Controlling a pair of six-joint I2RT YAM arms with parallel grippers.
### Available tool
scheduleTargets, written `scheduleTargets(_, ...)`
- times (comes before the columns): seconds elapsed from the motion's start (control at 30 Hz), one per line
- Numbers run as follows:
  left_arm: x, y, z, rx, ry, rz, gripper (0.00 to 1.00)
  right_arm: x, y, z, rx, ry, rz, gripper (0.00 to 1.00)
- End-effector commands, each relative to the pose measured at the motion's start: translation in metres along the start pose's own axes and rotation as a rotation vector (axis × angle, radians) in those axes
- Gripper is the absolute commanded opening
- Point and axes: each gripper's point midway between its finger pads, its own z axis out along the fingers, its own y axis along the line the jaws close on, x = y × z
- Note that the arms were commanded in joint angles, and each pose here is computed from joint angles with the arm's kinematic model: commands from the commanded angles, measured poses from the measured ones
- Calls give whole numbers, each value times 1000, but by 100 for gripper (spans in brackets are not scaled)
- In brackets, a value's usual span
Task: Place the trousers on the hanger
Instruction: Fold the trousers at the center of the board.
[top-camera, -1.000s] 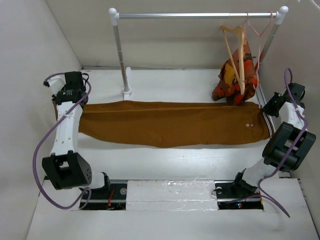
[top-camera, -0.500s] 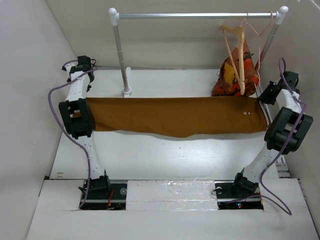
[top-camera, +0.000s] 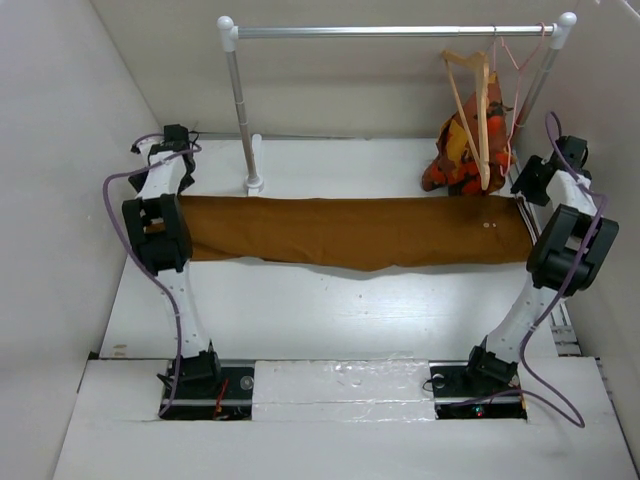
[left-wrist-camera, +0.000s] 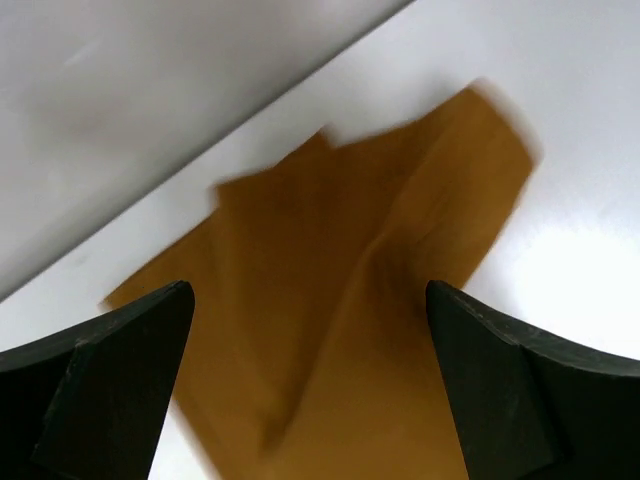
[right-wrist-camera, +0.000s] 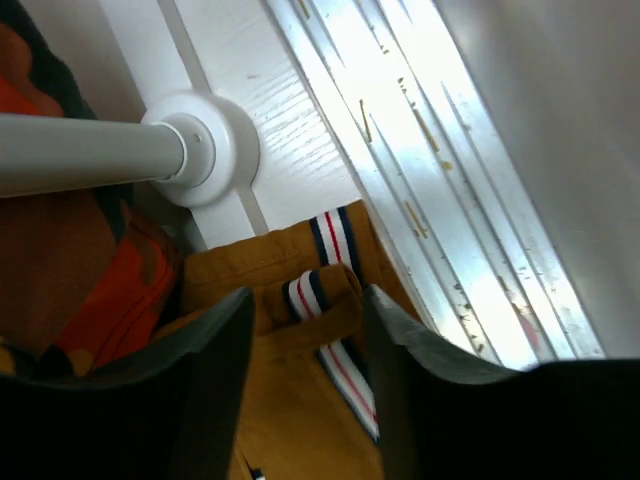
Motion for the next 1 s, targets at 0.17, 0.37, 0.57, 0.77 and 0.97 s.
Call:
scheduleTargets(0.17,9,70,-61,276,-62,-322,80,-35,9,-74,-37,-161,-16,54)
scheduleTargets(0.37,58,63,-24,302,104,-328,67,5,38,-88,-115,-145,-18,25)
scheduleTargets(0.57,51,39,-13,372,118,-323,60,-10,21,-108,-57,-196,-52,39)
scheduleTargets(0.77,14,5,-21,469,132,-422,1,-21,33,-110,-110,-179,-67,17)
scheduleTargets(0.97,-12,-15,-31,521,124,-391,50,-23,52,-142,-129,-201,-147,55)
